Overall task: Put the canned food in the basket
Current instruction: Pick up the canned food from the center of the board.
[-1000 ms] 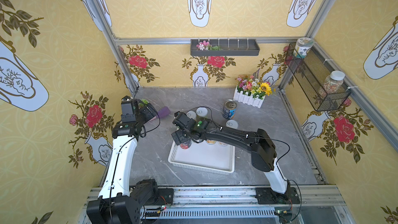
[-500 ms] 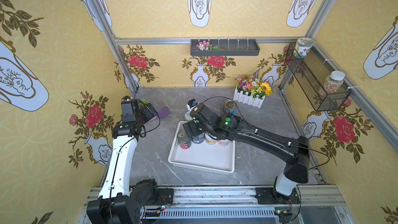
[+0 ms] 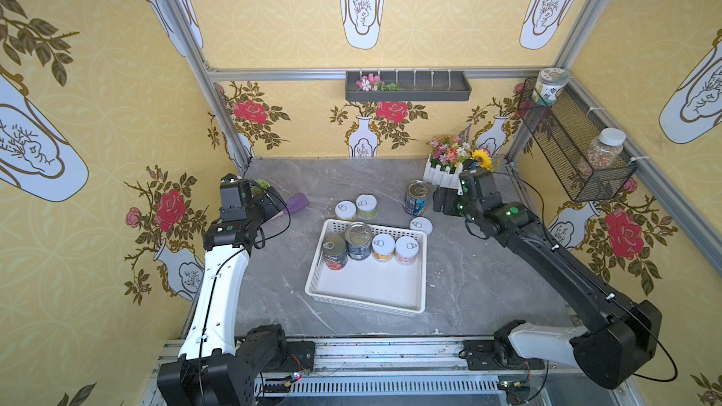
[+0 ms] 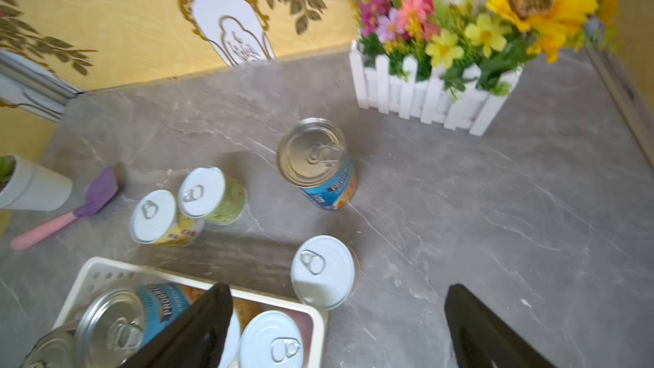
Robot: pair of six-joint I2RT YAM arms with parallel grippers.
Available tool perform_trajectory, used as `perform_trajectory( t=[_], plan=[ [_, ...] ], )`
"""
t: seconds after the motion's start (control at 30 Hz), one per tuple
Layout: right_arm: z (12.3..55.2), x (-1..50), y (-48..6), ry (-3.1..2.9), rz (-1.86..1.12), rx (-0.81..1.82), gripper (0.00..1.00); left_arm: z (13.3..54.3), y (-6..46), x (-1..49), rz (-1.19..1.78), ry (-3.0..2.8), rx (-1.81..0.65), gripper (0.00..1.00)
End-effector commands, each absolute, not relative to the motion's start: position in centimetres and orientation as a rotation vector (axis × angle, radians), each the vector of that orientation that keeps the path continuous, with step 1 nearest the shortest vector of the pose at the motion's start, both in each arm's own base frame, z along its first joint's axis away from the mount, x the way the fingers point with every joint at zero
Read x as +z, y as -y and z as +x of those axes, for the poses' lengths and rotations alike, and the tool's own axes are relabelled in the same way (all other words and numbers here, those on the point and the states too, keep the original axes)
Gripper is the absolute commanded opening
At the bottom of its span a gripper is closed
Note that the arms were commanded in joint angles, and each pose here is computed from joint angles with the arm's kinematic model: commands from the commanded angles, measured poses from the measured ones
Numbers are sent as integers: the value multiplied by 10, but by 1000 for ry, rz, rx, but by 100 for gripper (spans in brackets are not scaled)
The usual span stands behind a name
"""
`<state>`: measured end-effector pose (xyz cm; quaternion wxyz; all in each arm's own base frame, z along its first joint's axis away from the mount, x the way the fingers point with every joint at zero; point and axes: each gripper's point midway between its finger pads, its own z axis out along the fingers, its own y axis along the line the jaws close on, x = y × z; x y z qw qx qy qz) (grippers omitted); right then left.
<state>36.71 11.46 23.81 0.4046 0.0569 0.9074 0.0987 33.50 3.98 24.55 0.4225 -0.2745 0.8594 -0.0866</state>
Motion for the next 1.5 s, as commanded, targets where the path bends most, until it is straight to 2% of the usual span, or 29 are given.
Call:
perform_trajectory(
  t=[0.0, 0.4, 0.7, 1.07, 1.33, 1.47],
  plan=[
    [385, 234, -126, -2303, 162, 400, 97, 337, -38, 247, -675, -2143, -237, 100],
    [453, 194, -136, -2428, 129, 360, 97, 341, -33, 251, -662, -2146, -287, 100],
    [479, 152, -158, -2518, 69, 424, 97, 352, -17, 256, -596, -2170, -397, 100],
    [483, 136, -184, -2559, -45, 424, 97, 350, -13, 255, -584, -2172, -421, 100],
    [482, 128, -186, -2597, -94, 210, 97, 349, -9, 255, -570, -2175, -444, 100],
    [483, 126, -185, -2601, -90, 200, 97, 350, -8, 255, -568, -2175, -447, 100]
  ],
)
